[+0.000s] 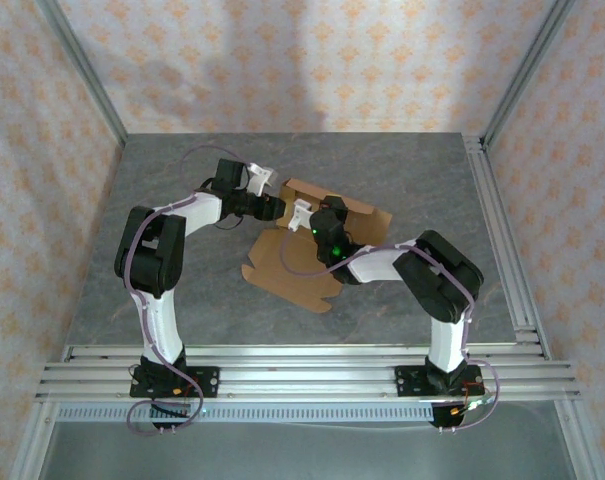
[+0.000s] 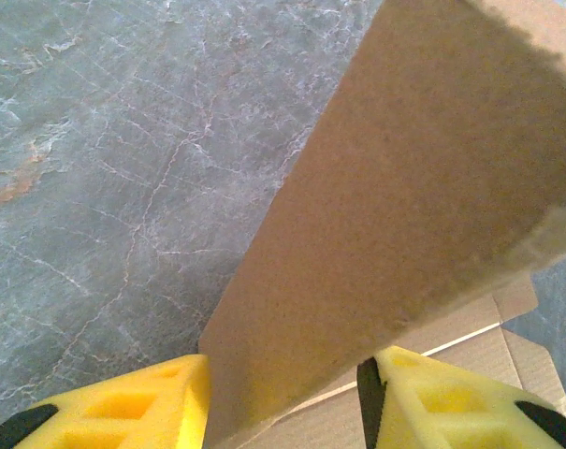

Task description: Fold the paper box

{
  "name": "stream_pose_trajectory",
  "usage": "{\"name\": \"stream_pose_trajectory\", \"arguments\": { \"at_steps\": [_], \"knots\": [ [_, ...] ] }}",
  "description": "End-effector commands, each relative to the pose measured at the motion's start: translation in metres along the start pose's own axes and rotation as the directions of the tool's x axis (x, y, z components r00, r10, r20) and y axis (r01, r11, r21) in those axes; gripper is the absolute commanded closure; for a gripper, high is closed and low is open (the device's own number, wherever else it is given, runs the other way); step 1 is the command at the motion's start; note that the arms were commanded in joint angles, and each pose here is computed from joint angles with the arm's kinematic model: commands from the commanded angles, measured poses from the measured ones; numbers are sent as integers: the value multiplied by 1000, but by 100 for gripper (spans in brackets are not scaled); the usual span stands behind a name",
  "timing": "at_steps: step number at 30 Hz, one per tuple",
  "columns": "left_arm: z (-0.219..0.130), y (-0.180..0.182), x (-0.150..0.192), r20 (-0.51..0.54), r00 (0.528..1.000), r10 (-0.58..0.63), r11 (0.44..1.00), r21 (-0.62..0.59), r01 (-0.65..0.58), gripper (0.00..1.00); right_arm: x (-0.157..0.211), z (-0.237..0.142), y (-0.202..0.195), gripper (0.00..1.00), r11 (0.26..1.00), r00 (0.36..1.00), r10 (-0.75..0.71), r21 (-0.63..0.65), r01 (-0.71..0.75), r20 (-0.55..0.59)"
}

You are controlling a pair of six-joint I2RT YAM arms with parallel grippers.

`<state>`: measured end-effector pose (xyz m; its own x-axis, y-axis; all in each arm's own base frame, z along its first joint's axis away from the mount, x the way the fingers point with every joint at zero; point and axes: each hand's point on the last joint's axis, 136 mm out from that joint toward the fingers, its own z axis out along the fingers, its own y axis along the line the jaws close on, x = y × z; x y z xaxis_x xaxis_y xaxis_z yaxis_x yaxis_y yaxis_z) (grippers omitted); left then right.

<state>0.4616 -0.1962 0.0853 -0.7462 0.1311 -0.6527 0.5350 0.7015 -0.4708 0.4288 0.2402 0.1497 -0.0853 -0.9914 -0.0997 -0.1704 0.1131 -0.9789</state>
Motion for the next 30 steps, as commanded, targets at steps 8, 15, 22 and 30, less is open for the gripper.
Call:
{"name": "stream_pose_trajectory", "arguments": {
  "at_steps": [8, 15, 22, 30],
  "knots": [
    [6, 2, -2, -21, 1000, 7, 1000, 5, -7, 54, -13, -8, -3, 100, 998, 999, 34, -57, -32, 34],
    [10, -4, 1, -49, 999, 22, 1000, 4, -22, 54, -20, -11, -8, 100, 998, 998, 35, -56, -33, 47],
    [9, -3, -1, -44, 999, 22, 1000, -13, -23, 68, -23, -9, -8, 100, 999, 999, 13, -30, -12, 33],
    [8, -4, 0, -44, 999, 23, 1000, -9, -24, 79, -22, -9, -3, 100, 1000, 1000, 6, -29, -6, 16]
  ]
}}
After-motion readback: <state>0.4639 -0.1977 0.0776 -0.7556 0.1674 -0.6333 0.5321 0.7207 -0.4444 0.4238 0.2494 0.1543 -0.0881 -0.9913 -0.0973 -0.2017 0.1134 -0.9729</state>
